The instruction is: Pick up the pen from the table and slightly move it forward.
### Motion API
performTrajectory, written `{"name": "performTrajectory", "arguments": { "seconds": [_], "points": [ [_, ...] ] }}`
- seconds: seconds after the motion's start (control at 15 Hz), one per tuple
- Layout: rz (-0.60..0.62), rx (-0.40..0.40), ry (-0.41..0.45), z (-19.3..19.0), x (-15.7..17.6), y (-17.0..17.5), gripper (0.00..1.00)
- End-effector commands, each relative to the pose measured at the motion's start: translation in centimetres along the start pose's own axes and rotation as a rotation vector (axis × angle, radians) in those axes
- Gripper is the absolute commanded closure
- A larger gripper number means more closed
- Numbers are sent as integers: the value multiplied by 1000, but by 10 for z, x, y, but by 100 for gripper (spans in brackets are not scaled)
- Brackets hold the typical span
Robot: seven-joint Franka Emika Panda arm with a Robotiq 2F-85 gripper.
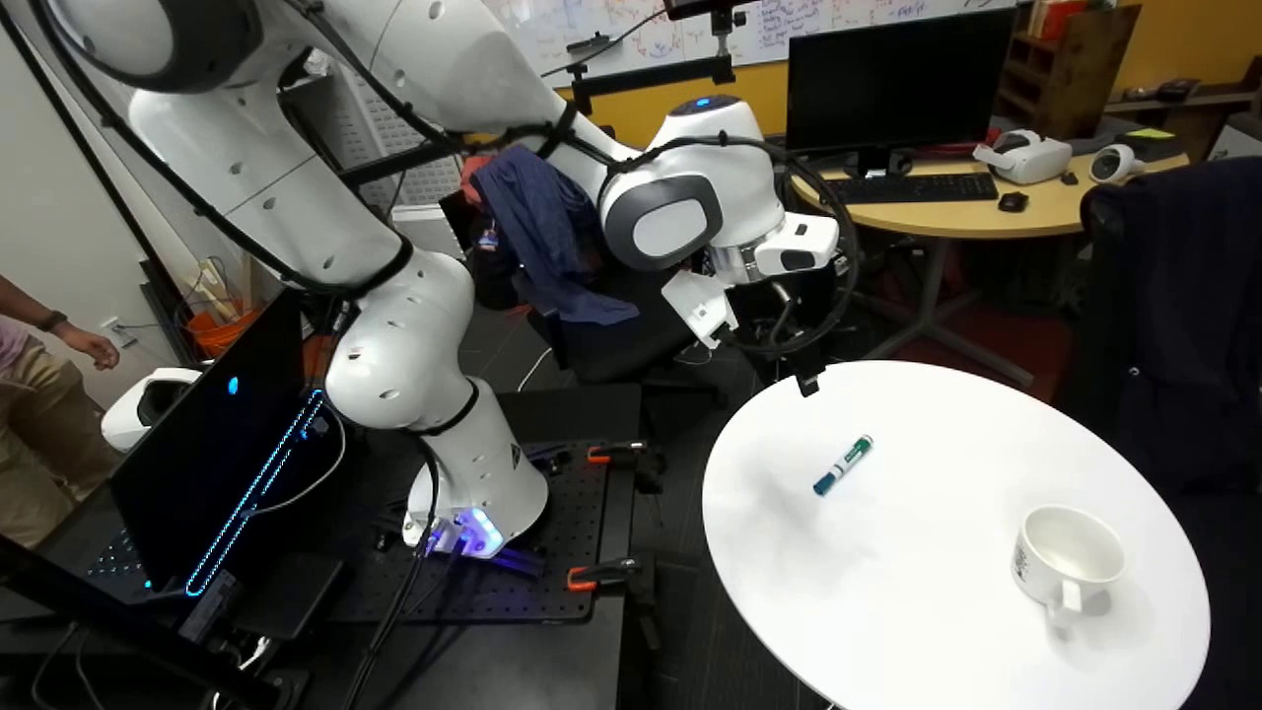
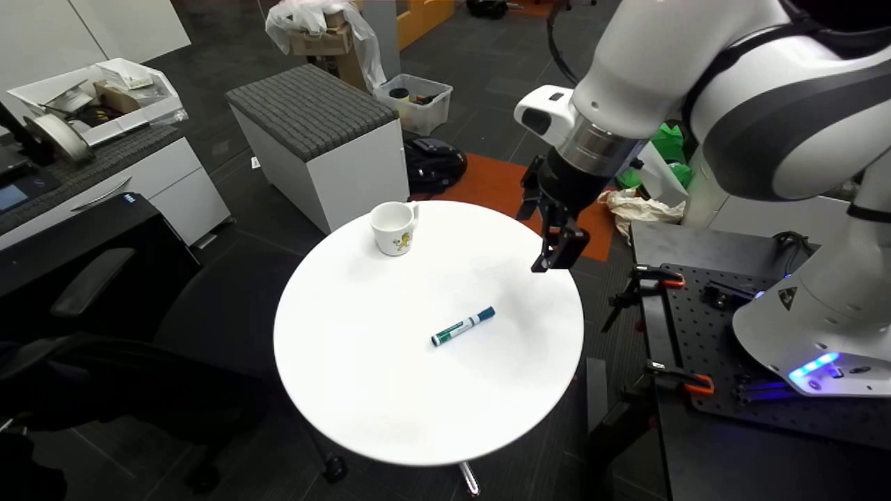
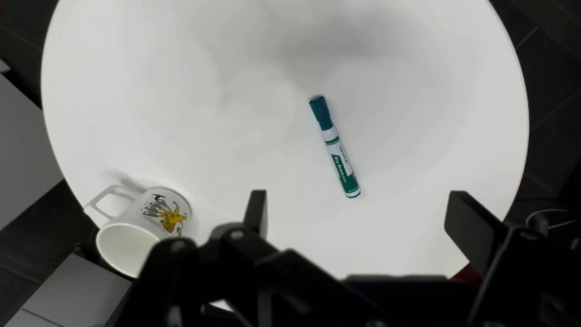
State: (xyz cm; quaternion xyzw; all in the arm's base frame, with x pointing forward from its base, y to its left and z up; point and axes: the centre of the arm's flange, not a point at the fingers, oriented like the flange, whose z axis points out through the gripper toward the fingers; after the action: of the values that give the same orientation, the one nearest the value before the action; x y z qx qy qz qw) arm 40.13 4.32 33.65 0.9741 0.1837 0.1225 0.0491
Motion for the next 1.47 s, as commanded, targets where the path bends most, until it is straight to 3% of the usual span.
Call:
{"name": "performTrajectory", "arguments": {
  "seconds": [0.0,0.27,0.87,1.4],
  "points": [
    [-98,15,-9,33,28,8,0],
    [-165,37,-42,63,50,10,0],
    [-128,-24,-119,137,79,43,0],
    [-173,71,-176,156,74,7,0]
  ]
}}
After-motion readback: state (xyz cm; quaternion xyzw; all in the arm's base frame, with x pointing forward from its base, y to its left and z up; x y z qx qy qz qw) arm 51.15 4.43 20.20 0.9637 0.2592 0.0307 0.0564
